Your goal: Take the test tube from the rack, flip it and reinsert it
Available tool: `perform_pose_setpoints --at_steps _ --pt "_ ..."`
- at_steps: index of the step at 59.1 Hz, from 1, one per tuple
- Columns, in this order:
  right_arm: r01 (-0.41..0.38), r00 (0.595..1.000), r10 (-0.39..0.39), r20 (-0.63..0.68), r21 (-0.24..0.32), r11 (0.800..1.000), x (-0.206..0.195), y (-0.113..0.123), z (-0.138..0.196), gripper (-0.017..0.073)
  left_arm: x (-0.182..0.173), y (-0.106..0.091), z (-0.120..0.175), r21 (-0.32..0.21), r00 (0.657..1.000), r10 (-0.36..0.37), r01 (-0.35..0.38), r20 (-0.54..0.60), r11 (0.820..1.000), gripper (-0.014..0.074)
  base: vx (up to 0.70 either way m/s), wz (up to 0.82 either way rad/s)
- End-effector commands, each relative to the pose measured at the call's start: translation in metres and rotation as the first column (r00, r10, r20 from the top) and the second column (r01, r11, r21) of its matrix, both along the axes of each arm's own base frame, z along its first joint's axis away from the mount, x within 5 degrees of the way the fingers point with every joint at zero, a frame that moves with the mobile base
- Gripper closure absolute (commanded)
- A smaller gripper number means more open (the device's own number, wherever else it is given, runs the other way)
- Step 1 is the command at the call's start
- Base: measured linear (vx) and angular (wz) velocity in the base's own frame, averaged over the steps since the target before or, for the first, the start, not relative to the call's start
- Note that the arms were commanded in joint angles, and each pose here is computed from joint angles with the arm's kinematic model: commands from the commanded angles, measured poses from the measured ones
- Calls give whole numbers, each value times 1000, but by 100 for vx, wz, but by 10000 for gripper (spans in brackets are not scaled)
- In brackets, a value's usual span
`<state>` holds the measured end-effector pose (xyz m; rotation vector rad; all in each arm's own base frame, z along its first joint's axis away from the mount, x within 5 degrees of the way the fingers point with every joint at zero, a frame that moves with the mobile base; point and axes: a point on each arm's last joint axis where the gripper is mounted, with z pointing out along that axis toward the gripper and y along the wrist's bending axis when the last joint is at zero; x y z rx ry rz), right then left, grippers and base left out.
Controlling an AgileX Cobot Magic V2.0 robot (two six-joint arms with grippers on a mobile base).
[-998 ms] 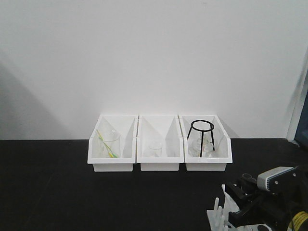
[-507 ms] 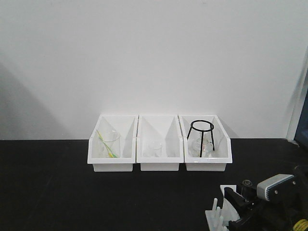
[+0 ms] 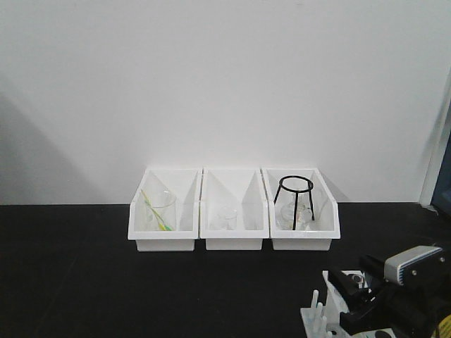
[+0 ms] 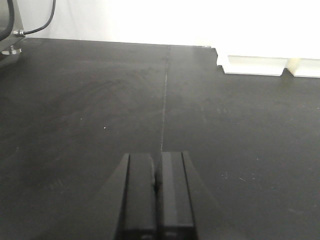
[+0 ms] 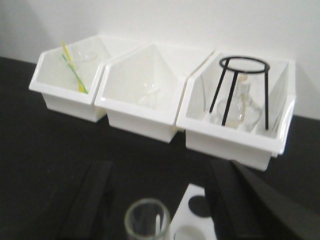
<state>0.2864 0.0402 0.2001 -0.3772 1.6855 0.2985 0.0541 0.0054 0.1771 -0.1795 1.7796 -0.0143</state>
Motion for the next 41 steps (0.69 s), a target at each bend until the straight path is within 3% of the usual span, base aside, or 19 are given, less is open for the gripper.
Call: perform_pose_setpoints --at_steps 1,12,23,41 --pt "-2 976 -9 216 48 999 -9 -1 52 84 1 -1 8 4 995 -12 11 97 1000 600 0 0" --pt "70 976 -95 197 133 989 -49 -8 104 84 1 -1 8 4 995 -12 11 97 1000 600 0 0" --pt "97 974 -104 202 44 994 -95 -11 132 85 1 -1 8 4 995 -12 11 97 1000 600 0 0" --pt "81 945 -105 310 89 993 -134 -11 158 85 1 -1 8 4 995 -12 11 97 1000 600 0 0"
